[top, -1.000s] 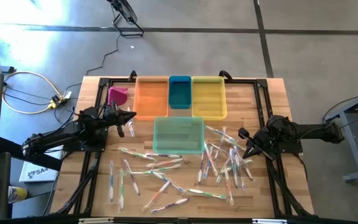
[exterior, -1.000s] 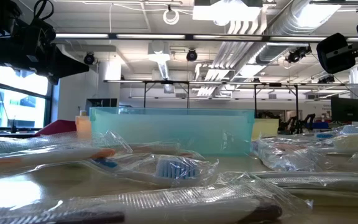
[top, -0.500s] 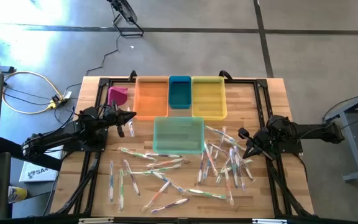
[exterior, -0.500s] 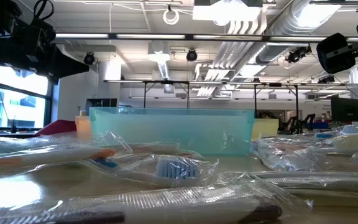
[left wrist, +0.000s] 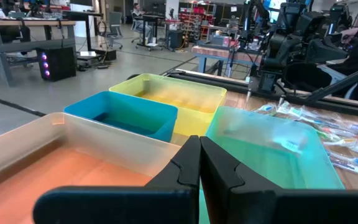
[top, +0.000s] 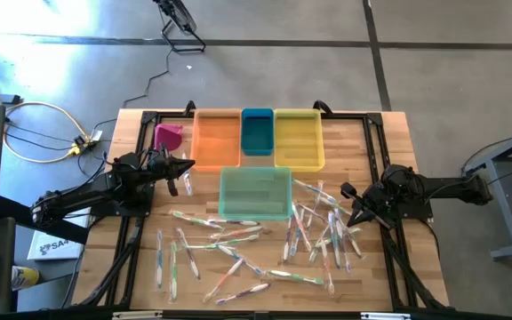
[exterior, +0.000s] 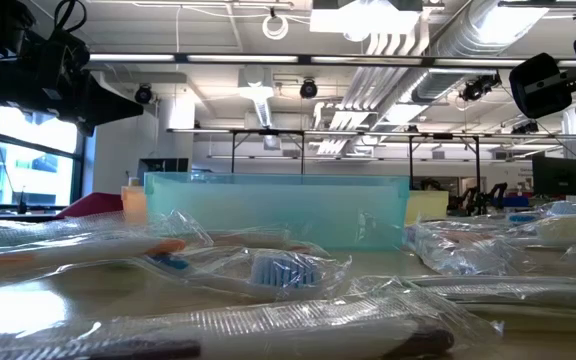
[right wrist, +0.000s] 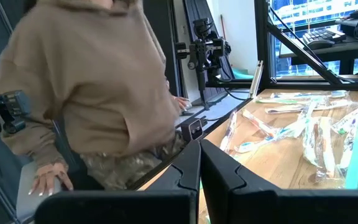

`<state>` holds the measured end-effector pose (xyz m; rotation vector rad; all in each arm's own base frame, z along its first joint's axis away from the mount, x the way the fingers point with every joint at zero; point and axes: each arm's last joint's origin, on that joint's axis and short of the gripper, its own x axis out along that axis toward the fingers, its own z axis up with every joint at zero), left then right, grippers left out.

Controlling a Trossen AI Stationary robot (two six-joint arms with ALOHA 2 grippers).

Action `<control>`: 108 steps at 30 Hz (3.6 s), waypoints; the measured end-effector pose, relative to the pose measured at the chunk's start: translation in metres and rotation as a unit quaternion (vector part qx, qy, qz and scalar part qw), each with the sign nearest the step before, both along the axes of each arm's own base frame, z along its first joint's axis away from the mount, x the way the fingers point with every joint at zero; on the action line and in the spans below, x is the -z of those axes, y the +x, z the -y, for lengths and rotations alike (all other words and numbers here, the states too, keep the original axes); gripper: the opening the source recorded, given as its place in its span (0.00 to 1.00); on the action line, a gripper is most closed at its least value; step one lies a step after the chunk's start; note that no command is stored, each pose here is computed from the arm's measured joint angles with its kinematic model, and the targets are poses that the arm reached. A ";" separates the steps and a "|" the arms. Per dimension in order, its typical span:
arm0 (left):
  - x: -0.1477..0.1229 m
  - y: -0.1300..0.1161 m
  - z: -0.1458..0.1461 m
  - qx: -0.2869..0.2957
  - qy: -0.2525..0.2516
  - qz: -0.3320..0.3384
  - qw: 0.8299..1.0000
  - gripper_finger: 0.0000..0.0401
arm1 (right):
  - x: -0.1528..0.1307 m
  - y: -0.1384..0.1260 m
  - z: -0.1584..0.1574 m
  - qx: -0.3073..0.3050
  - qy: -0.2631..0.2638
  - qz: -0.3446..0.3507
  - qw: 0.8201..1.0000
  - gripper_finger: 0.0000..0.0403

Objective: Pick & Place Toothbrushes

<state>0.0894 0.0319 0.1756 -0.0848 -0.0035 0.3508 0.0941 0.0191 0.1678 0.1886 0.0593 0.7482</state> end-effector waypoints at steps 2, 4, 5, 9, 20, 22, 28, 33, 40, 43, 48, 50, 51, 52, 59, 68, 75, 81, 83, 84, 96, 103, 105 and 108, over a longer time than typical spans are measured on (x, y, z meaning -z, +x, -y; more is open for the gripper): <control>0.000 0.000 0.000 0.000 0.000 0.000 1.000 0.00 | 0.000 0.000 0.000 0.000 0.000 0.000 1.000 0.01; 0.000 0.000 0.000 0.000 0.000 0.000 1.000 0.00 | 0.000 0.000 0.000 0.000 0.000 0.000 1.000 0.01; 0.000 0.000 0.000 0.000 0.000 0.000 1.000 0.00 | 0.000 0.000 0.000 0.000 0.000 0.000 1.000 0.01; 0.000 0.000 0.000 0.000 0.000 0.000 1.000 0.00 | 0.000 0.000 0.000 0.000 0.000 0.000 1.000 0.01; 0.000 0.000 0.000 0.000 0.000 0.000 1.000 0.00 | 0.000 0.000 0.000 0.000 0.000 0.000 1.000 0.01; 0.000 0.000 0.000 0.000 0.000 0.000 1.000 0.00 | 0.000 0.000 0.000 0.000 0.000 0.000 1.000 0.01; 0.000 0.000 0.000 0.000 0.000 0.000 1.000 0.00 | 0.000 0.000 0.000 0.000 0.000 0.000 1.000 0.01; 0.000 0.000 0.000 0.000 0.000 0.000 1.000 0.00 | 0.000 0.000 0.000 0.000 0.000 0.000 1.000 0.01; 0.000 0.000 0.000 0.000 0.000 0.000 1.000 0.00 | 0.000 0.000 0.000 0.000 0.000 0.000 1.000 0.01; 0.000 0.000 0.000 0.000 0.000 0.000 1.000 0.00 | 0.000 0.000 0.000 0.000 0.000 0.000 1.000 0.01; 0.000 0.000 0.000 0.000 0.000 0.000 1.000 0.00 | 0.000 0.000 0.000 0.000 0.000 0.000 1.000 0.01; 0.000 0.000 0.000 0.000 0.000 0.000 1.000 0.00 | 0.000 0.000 0.000 0.000 0.000 0.000 1.000 0.01; 0.000 0.000 0.000 0.000 0.000 0.000 1.000 0.00 | 0.000 0.000 0.000 0.000 0.000 0.000 1.000 0.01; 0.000 0.000 0.000 0.000 0.000 0.000 1.000 0.00 | 0.000 0.000 0.000 0.000 0.000 0.000 1.000 0.01; 0.000 0.000 0.000 0.000 0.000 0.000 1.000 0.00 | 0.000 0.000 0.000 0.000 0.000 0.000 1.000 0.01; 0.000 0.000 0.000 0.000 0.000 -0.001 1.000 0.00 | 0.000 0.000 0.000 0.000 0.001 -0.001 1.000 0.01; 0.000 0.000 0.000 0.000 0.000 -0.001 1.000 0.00 | 0.001 0.000 0.000 0.000 0.084 -0.081 0.993 0.01; 0.000 0.000 0.000 0.000 0.000 -0.001 1.000 0.00 | 0.000 0.000 0.000 -0.002 0.086 -0.081 0.993 0.01; 0.000 0.000 0.000 0.000 0.000 -0.001 1.000 0.00 | 0.000 0.000 0.000 -0.002 0.086 -0.080 0.993 0.01; 0.000 0.000 0.000 0.000 0.000 -0.001 1.000 0.00 | 0.000 0.000 0.000 -0.001 0.086 -0.080 0.993 0.01; 0.000 0.000 0.000 0.000 -0.050 0.017 0.999 0.00 | 0.000 0.000 0.000 -0.001 0.066 -0.060 0.996 0.01; 0.000 0.000 0.000 0.000 -0.050 0.017 0.999 0.00 | -0.002 0.000 0.000 0.009 0.013 -0.004 1.000 0.01; 0.000 0.000 0.000 0.000 -0.050 0.017 0.999 0.00 | -0.002 0.001 0.001 0.016 0.001 0.007 1.000 0.01; 0.000 0.000 0.000 0.001 -0.050 0.017 0.999 0.00 | -0.002 0.001 0.001 0.025 0.002 0.006 1.000 0.01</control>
